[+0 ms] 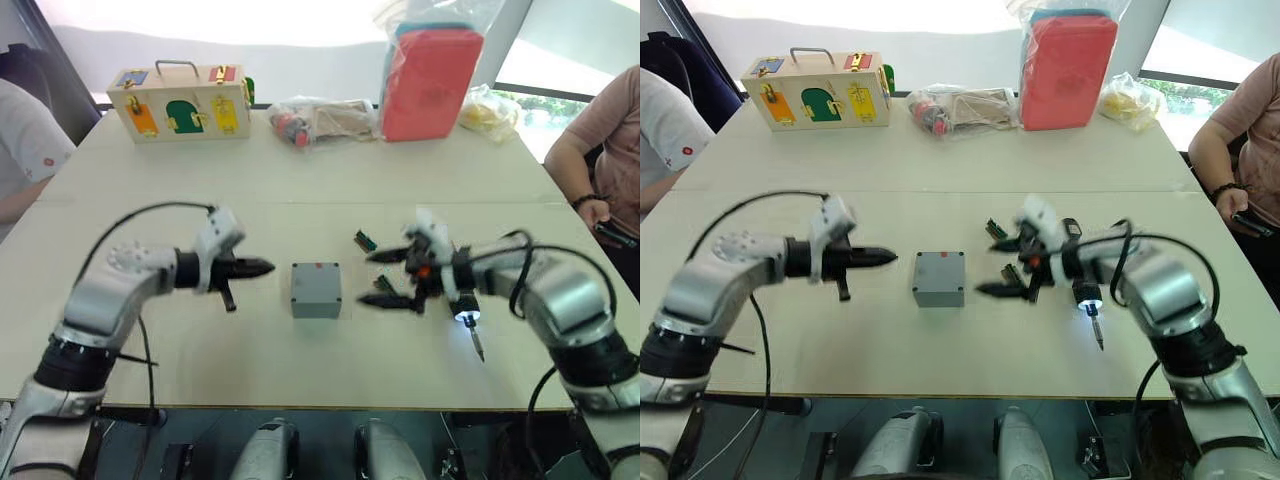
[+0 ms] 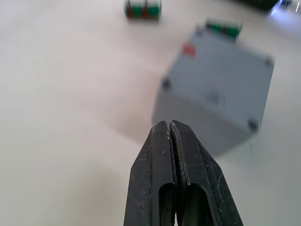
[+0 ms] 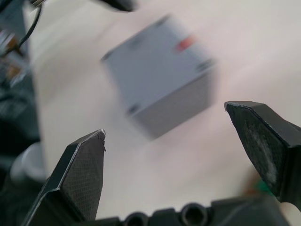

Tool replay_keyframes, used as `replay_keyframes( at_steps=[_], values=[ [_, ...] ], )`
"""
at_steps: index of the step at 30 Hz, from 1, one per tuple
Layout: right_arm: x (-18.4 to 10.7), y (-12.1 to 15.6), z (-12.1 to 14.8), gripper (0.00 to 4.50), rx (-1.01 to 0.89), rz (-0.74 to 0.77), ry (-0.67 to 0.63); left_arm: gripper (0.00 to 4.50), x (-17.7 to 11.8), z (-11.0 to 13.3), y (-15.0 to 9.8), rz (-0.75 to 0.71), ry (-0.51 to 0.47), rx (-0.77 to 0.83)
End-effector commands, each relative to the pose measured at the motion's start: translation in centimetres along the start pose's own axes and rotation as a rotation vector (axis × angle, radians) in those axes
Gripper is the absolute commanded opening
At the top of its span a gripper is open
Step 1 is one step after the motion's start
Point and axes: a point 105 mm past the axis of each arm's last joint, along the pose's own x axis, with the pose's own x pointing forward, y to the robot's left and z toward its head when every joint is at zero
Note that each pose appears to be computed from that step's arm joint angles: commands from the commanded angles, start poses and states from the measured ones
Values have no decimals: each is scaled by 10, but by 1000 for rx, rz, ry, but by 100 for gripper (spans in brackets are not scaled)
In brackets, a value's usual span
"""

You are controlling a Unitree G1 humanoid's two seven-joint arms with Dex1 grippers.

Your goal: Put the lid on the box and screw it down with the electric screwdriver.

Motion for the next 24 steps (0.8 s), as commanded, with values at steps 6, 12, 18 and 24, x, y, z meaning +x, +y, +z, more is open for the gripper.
replay_keyframes(
  at_steps=[6,12,18,24],
  values=[
    [28,-73,-4,443,76,-291,-128,0,11,18,-10,-50,-47,44],
    [45,-76,-17,400,67,-274,-100,0,16,21,-10,-45,-53,63],
    [49,-75,-24,226,73,-263,-87,0,19,16,-12,-47,-44,65],
    [51,-76,-29,226,71,-266,-74,0,20,13,-11,-44,-34,67]
  ],
)
